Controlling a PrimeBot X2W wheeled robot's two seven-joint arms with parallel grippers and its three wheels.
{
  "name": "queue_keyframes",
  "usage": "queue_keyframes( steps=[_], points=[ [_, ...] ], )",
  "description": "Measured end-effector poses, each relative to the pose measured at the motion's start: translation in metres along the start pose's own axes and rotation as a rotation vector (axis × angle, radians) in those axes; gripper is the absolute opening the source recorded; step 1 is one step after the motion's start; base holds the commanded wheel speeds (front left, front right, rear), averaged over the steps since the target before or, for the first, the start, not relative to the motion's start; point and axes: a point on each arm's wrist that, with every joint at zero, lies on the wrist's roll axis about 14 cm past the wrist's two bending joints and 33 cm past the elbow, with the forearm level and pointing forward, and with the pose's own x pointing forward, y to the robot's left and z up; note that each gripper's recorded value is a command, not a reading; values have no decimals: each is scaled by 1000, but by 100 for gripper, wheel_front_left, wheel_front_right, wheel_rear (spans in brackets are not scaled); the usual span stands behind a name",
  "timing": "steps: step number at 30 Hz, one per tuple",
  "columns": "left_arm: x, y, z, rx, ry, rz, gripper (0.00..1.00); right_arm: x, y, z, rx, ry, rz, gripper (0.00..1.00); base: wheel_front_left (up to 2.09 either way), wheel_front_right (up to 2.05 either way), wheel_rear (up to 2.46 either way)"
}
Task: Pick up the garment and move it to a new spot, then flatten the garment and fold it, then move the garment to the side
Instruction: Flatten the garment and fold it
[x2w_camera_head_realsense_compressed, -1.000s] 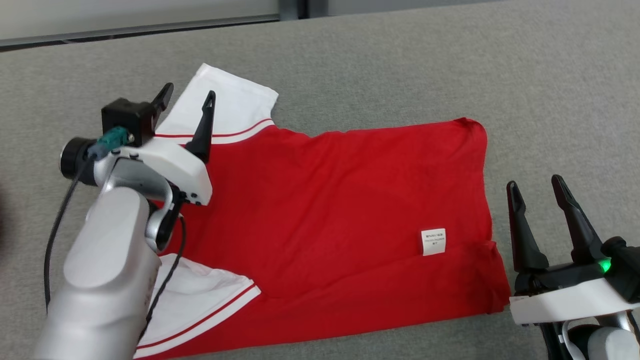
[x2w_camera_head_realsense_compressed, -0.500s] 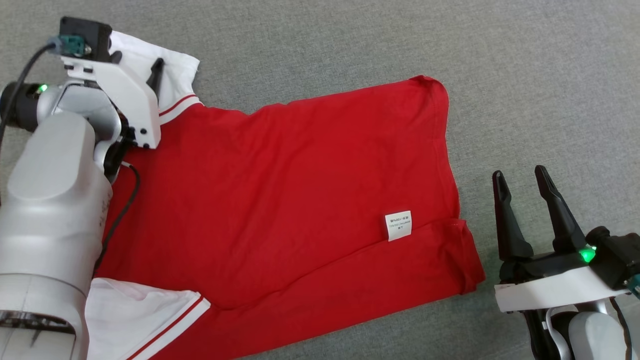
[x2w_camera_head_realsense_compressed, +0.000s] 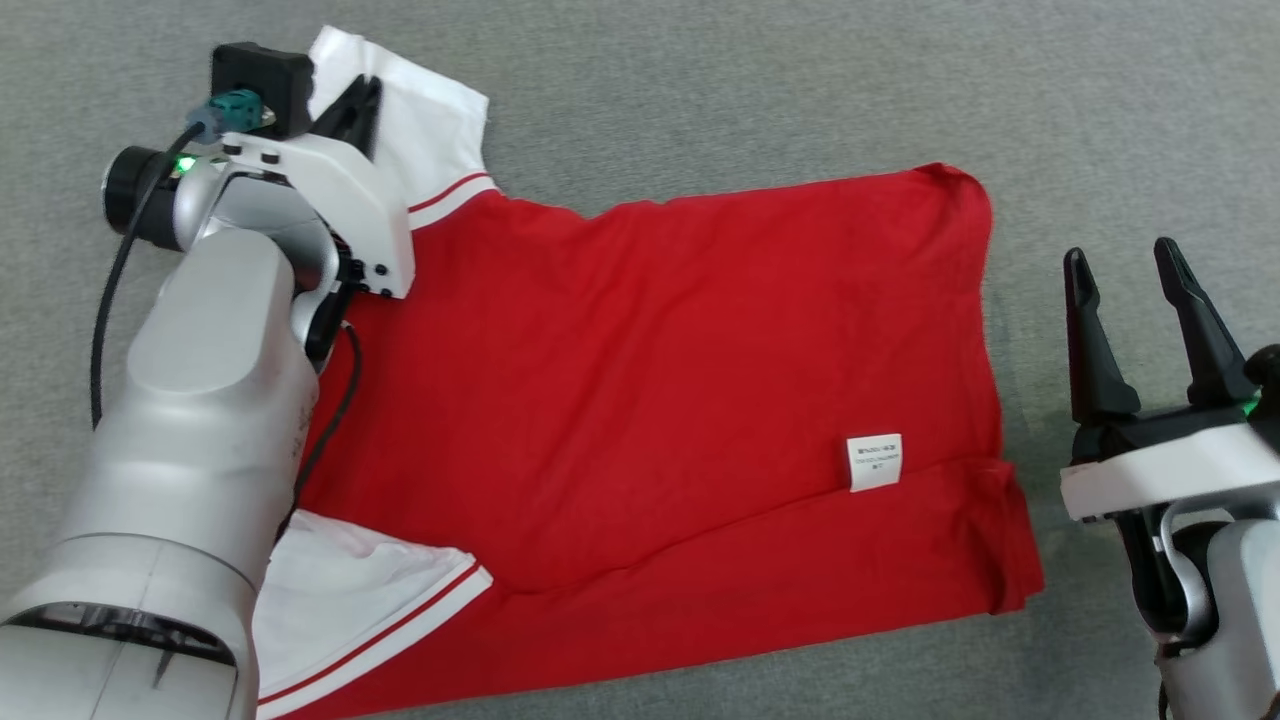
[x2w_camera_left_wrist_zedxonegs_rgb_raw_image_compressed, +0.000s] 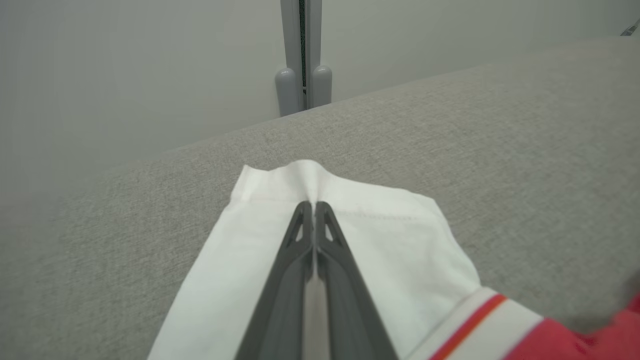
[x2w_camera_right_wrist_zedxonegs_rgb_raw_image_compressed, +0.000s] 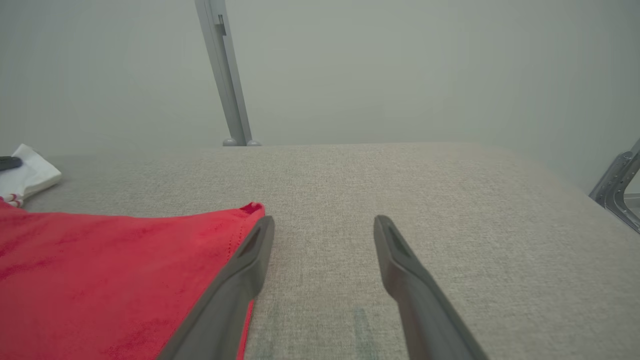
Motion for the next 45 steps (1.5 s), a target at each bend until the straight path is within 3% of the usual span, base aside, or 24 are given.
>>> queue_keyframes(
  steps=[5,12,13,15,21,29,35,40,45],
  points=[
    [-18,11,12,-4,-97,32,0,39,35,-13,11,62,129,100,0,0,0],
    [-38,20,31,0,-179,59,0,63,47,-35,35,217,184,100,0,0,0],
    [-40,21,35,-2,-192,62,0,64,46,-37,35,239,185,78,0,0,0],
    [-45,23,41,-9,-217,67,0,66,46,-38,47,262,189,0,0,0,0],
    [-54,26,52,-39,-270,79,0,70,45,-25,55,244,203,0,0,0,0],
    [-86,35,86,-58,-444,118,0,72,40,26,61,58,208,0,0,0,0],
    [-121,30,92,-84,-557,145,0,58,40,34,89,1,204,0,0,0,0],
    [-160,26,57,-160,-562,213,0,34,45,15,198,17,187,0,0,0,0],
    [-196,15,-7,-293,-451,293,0,10,45,-8,278,51,151,0,0,0,0]
  ],
)
